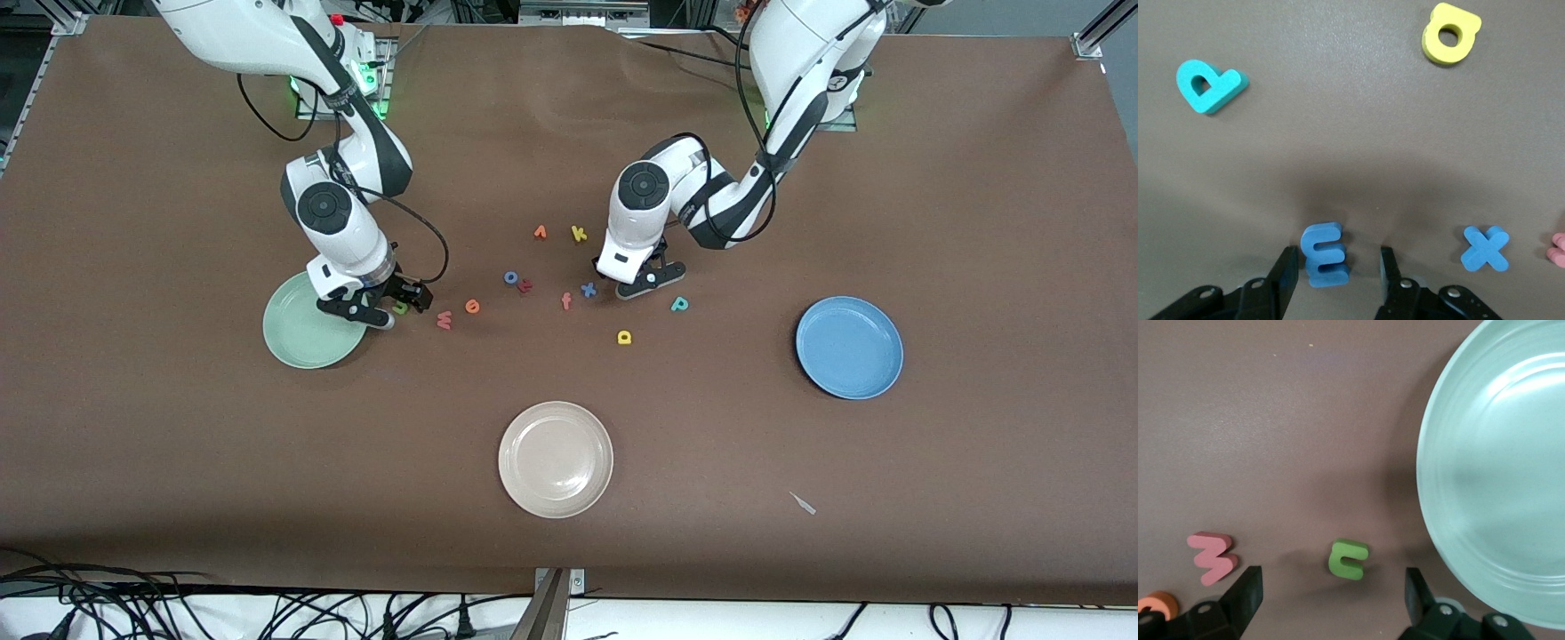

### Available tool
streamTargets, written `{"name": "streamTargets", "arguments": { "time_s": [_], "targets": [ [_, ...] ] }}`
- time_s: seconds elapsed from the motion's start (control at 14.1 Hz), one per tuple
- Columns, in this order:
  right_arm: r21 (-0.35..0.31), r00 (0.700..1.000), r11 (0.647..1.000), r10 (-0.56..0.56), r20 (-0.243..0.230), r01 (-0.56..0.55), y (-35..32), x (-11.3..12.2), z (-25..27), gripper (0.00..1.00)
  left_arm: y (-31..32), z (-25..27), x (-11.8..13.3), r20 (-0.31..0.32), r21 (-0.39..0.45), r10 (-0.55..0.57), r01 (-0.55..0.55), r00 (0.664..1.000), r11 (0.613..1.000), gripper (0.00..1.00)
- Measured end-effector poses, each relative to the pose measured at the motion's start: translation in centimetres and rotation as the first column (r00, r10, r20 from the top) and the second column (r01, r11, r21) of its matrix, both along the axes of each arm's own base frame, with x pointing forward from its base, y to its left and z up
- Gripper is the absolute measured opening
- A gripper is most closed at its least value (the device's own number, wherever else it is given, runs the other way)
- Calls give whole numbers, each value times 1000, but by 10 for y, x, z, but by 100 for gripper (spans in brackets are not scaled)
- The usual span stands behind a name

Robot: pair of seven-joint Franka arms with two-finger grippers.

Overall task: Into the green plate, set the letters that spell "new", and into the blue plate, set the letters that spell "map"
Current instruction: 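Grasp green n with the right gripper while the left gripper grasps blue E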

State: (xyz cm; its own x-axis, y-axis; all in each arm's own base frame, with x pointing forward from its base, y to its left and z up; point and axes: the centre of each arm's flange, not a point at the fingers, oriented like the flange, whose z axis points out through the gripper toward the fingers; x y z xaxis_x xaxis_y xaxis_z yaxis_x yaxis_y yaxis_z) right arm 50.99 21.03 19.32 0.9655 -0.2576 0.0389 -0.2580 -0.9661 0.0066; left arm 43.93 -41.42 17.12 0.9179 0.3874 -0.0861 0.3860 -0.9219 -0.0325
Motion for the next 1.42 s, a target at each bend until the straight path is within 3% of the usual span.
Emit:
{"name": "streamTargets", "arguments": {
  "time_s": [0.14,0.21,0.35,0.64,0.85,1.06,1.35,1.42],
  "targets": [
    [1,1000,1000,-3,0,3,0,0,-2,92,-1,1,1,3,-3,0,0,1000,1000,40],
    [2,1000,1000,-5,1,5,0,0,-3,89,-1,2,1,3,-3,0,0,1000,1000,39],
    [3,1000,1000,-6,3,6,0,0,-4,84,-1,2,1,4,-4,0,0,1000,1000,27],
    [3,1000,1000,-6,3,6,0,0,-5,74,-1,2,1,4,-4,0,0,1000,1000,27],
    [5,1000,1000,-9,8,9,-3,1,-9,72,7,5,10,-27,45,-6,7,1000,999,27],
    [3,1000,1000,-14,7,13,-7,2,-13,70,26,23,40,-87,107,-67,76,994,991,27],
    [2,1000,1000,-13,5,13,-7,2,-15,64,78,53,92,-182,114,-207,230,961,967,27],
    [2,1000,1000,-13,5,13,-7,2,-16,56,94,58,103,-206,105,-240,265,949,958,27]
  ]
}}
